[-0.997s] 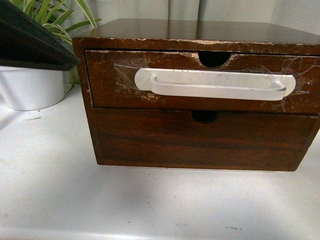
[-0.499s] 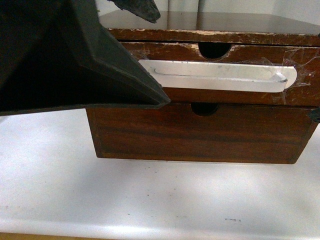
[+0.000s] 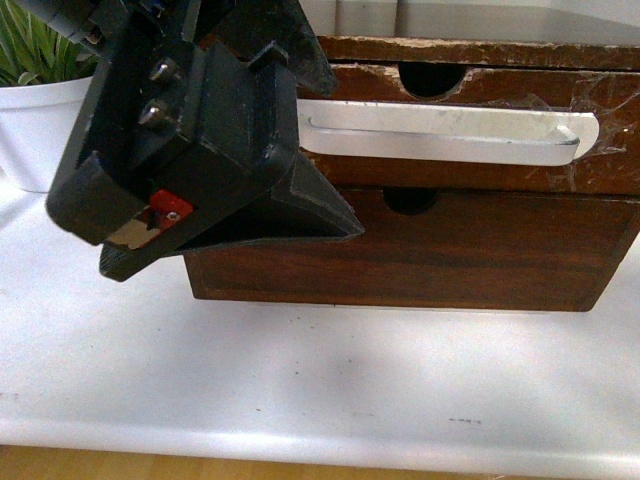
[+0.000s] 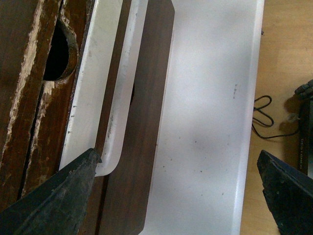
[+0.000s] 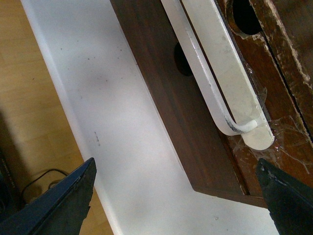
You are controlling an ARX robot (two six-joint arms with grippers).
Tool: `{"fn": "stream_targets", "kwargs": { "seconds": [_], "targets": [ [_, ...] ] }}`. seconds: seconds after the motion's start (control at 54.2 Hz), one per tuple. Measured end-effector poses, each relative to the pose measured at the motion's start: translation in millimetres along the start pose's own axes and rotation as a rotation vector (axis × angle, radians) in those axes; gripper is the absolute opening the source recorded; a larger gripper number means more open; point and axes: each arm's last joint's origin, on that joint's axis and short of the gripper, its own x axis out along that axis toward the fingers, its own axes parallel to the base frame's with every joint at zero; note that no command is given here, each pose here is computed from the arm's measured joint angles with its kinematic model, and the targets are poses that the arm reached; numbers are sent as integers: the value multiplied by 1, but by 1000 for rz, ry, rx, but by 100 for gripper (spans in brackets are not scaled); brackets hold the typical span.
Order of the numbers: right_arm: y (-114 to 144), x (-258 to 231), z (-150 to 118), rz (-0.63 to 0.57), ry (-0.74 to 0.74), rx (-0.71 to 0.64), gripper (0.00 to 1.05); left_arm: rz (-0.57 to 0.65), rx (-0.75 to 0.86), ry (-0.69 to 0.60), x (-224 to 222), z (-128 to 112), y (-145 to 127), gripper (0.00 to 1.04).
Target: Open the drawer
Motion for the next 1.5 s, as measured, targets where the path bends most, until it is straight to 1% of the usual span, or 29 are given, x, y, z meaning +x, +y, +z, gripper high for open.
{"fn": "stream_targets", "kwargs": {
  "seconds": [0.314, 0.425, 0.572, 0.849, 1.126, 1.219, 1.496],
  "targets": [
    [-2, -2, -13, 10, 1, 32, 96, 7, -11, 39, 20, -5, 10, 98],
    [-3, -4, -15, 6, -1, 30, 96, 18, -8, 39, 23, -4, 14, 98],
    [-2, -4, -16, 10, -4, 30, 96, 33, 3, 70, 26, -7, 17, 98],
    [-2, -3, -17, 11, -14, 28, 96, 24, 26, 101, 33, -13, 20, 98],
    [-3, 7, -19, 40, -4, 35, 96, -24, 53, 114, 33, -14, 19, 98],
    [-5, 12, -17, 51, -1, 32, 96, -55, 51, 109, 31, -14, 18, 98],
    [-16, 33, -9, 85, 0, 22, 96, -58, 63, 110, 31, -14, 18, 98]
  ]
}}
